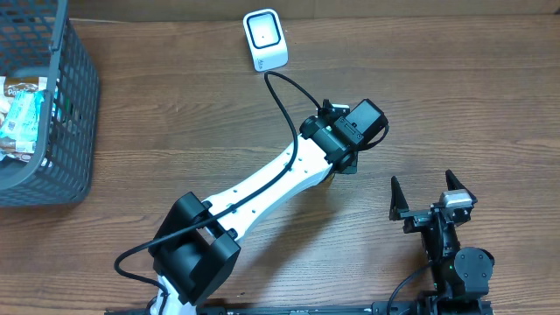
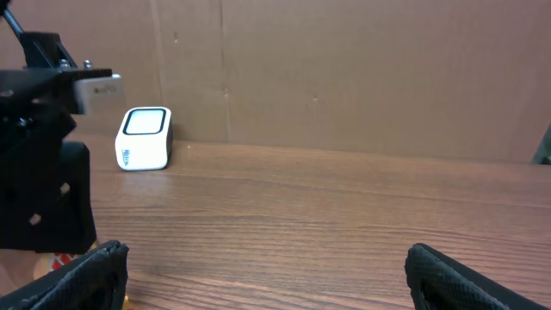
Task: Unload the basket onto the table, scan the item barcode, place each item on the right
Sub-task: 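Carry the bottle with the left gripper to the table centre, then set the bottle upright on the table and open the left gripper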
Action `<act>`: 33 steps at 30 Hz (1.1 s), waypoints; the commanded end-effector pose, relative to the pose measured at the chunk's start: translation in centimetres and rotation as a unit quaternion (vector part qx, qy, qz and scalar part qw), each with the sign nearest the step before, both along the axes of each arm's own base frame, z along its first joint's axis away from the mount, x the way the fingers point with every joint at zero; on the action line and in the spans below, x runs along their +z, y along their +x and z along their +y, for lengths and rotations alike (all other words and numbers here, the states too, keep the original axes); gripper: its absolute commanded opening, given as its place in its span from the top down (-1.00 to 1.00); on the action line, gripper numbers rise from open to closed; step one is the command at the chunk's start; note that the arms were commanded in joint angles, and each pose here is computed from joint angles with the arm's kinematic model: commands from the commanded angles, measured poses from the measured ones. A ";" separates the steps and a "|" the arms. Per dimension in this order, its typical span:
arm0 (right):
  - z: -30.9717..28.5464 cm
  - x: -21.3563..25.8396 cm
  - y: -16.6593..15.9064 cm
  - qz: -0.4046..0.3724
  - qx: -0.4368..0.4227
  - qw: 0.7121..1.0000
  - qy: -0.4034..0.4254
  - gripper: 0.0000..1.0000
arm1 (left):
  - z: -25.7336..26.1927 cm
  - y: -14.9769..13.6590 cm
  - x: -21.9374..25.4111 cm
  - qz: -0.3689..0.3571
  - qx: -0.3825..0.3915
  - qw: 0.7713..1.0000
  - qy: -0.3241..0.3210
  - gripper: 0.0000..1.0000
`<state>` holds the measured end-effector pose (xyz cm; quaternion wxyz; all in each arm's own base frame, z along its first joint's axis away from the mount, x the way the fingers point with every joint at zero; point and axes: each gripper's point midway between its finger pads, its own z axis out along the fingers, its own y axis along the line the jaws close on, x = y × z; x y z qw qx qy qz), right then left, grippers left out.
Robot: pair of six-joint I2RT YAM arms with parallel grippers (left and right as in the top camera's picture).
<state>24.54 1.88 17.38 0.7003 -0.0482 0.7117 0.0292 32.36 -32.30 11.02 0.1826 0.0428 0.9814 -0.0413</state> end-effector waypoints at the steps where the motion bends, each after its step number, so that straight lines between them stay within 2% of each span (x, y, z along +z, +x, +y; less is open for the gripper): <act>1: -0.2 -0.3 0.0 0.000 -0.005 1.000 0.000 -1.00 | -0.4 -0.2 -1.6 0.019 0.010 1.000 -0.001 0.15; 5: -0.2 -0.3 0.0 0.000 -0.005 1.000 0.000 -1.00 | -0.4 -0.3 -1.9 0.022 0.009 1.000 0.001 0.14; 7: -0.2 -0.3 0.0 0.000 -0.005 1.000 0.000 -1.00 | -0.5 -0.2 -1.9 0.022 0.009 1.000 0.000 0.07; 8: -0.2 -0.3 0.0 0.000 -0.005 1.000 0.000 -1.00 | -0.5 -0.2 -1.9 0.022 0.009 1.000 0.000 -0.12; 12: -0.2 -0.3 0.0 0.000 -0.005 1.000 0.000 -1.00 | -0.5 -0.3 -1.9 0.022 0.009 1.000 0.000 -0.31; 16: -0.2 -0.3 0.0 0.000 -0.005 1.000 0.000 -1.00 | -0.5 -0.3 -1.9 0.022 0.005 1.000 0.002 -0.74; 18: -0.2 -0.3 0.0 0.000 -0.005 1.000 0.000 -1.00 | -0.5 -0.1 -1.5 0.018 0.003 1.000 -0.001 -0.87; 22: -0.2 -0.3 0.0 0.000 -0.005 1.000 0.000 -1.00 | -0.5 1.3 1.2 -0.006 -0.006 1.000 -0.018 -0.89; 27: -0.2 -0.3 0.0 0.000 -0.005 1.000 0.000 -1.00 | -0.1 3.7 7.7 -0.061 -0.026 0.997 -0.049 -0.93; 33: -0.2 -0.3 0.0 0.000 -0.005 1.000 0.000 -1.00 | 3.1 6.6 15.3 -0.130 -0.020 0.989 -0.071 -0.97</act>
